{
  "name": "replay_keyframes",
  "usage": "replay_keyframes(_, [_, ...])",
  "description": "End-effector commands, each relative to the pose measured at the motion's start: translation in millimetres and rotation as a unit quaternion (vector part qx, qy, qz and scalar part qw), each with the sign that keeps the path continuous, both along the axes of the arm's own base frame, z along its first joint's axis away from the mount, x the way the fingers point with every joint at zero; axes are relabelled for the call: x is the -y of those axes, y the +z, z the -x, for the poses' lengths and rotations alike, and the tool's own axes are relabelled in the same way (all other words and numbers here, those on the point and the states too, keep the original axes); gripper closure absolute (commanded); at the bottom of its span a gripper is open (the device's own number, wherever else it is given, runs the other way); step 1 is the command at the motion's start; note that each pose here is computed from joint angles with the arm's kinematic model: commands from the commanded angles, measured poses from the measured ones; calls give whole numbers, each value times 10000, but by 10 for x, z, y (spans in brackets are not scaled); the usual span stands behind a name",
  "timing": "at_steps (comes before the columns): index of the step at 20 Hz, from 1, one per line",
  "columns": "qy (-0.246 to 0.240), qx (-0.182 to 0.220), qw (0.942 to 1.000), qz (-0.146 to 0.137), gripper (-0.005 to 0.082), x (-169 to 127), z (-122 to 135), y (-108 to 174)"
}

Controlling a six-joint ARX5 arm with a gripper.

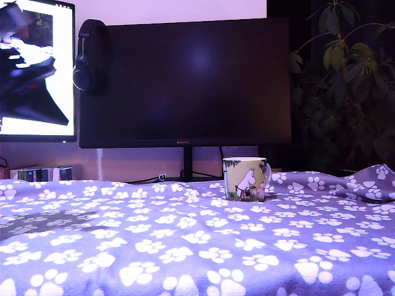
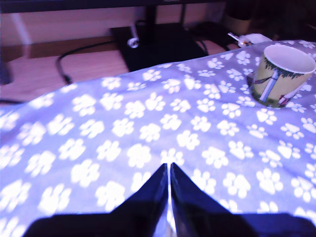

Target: Pick up the coffee capsules on the table and drop them inside the coffee cup

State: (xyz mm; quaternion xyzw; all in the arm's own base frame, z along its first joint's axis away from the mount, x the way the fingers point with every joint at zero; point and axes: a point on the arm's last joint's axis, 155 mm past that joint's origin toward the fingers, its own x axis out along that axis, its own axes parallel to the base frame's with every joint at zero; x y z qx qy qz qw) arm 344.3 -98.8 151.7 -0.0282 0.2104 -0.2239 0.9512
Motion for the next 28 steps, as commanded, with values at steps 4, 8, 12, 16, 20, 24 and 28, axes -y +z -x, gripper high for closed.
replay_keyframes(4, [212,342,9989,248,790,-84,239,74])
replay_keyframes(8, [346,609,9969,351,790,-136,421,112])
replay_keyframes(12, [466,894,9942,375,790,-193,580,135])
replay_keyframes(16, [705,1043,9910,453,790,-278,690,171])
replay_keyframes(20, [989,1153,9877,373,790,-395,782,221])
replay_keyframes(24, [1174,1304,9839,350,790,-474,880,284])
replay_keyframes(28, [1361,1448,9795,329,790,-555,988,331])
